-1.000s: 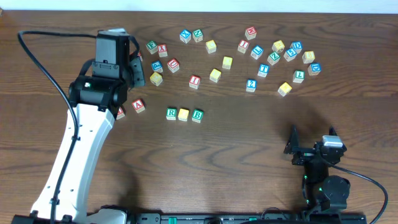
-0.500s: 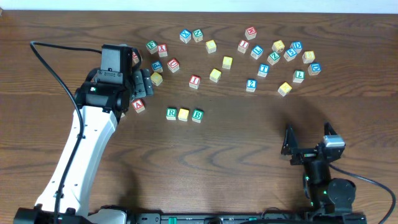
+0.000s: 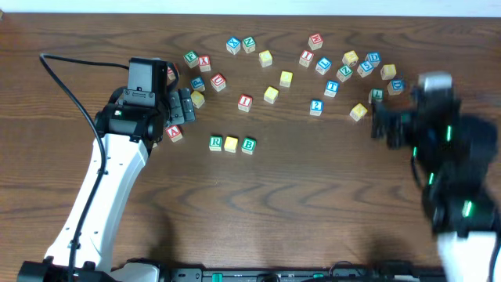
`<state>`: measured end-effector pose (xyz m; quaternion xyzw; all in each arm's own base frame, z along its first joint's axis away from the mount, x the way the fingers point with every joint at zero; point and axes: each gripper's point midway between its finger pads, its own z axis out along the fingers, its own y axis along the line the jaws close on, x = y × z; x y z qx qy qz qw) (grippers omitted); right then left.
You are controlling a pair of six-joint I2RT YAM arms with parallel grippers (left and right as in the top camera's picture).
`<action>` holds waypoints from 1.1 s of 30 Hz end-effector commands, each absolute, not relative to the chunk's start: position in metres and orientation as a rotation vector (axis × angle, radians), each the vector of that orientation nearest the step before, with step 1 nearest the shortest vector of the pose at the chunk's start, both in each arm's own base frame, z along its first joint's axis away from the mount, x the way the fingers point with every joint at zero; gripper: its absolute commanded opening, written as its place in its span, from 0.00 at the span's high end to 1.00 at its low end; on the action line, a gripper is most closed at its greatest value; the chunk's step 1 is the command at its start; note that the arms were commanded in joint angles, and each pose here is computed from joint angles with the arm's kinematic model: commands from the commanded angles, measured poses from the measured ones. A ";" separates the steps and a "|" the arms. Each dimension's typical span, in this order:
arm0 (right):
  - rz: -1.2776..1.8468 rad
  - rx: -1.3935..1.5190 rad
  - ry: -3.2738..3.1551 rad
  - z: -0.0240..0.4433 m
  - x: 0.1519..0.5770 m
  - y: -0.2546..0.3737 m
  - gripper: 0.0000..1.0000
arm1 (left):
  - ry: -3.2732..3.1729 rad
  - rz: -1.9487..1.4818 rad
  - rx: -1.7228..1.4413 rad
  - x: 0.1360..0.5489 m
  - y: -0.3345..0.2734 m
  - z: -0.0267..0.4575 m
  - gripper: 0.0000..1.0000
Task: Spell out ROBOT
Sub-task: 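Raise the right arm and move its gripper toward the back blocks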
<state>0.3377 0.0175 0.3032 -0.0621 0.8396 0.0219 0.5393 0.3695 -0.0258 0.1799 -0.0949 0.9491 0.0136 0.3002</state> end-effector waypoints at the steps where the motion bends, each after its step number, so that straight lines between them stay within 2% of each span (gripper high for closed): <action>1: 0.081 -0.136 2.110 0.315 0.378 0.020 0.01 | 2.526 0.071 -0.262 0.367 -0.020 0.176 0.02; 9: 0.136 -0.147 2.346 0.302 0.447 0.037 0.01 | 2.502 0.182 -0.295 0.367 -0.004 0.178 0.02; 13: 0.154 -0.206 2.297 0.308 0.467 0.061 0.01 | 2.508 0.171 -0.239 0.370 -0.008 0.176 0.01; 16: 0.171 -0.279 2.234 0.318 0.473 0.087 0.01 | 2.542 0.132 -0.124 0.375 -0.018 0.168 0.02; 24: 0.200 -0.428 2.115 0.343 0.478 0.140 0.01 | 2.636 0.113 -0.135 0.382 -0.009 0.133 0.02; 33: 0.163 -0.573 2.256 0.312 0.497 0.153 0.01 | 2.646 0.030 -0.152 0.384 -0.007 0.129 0.02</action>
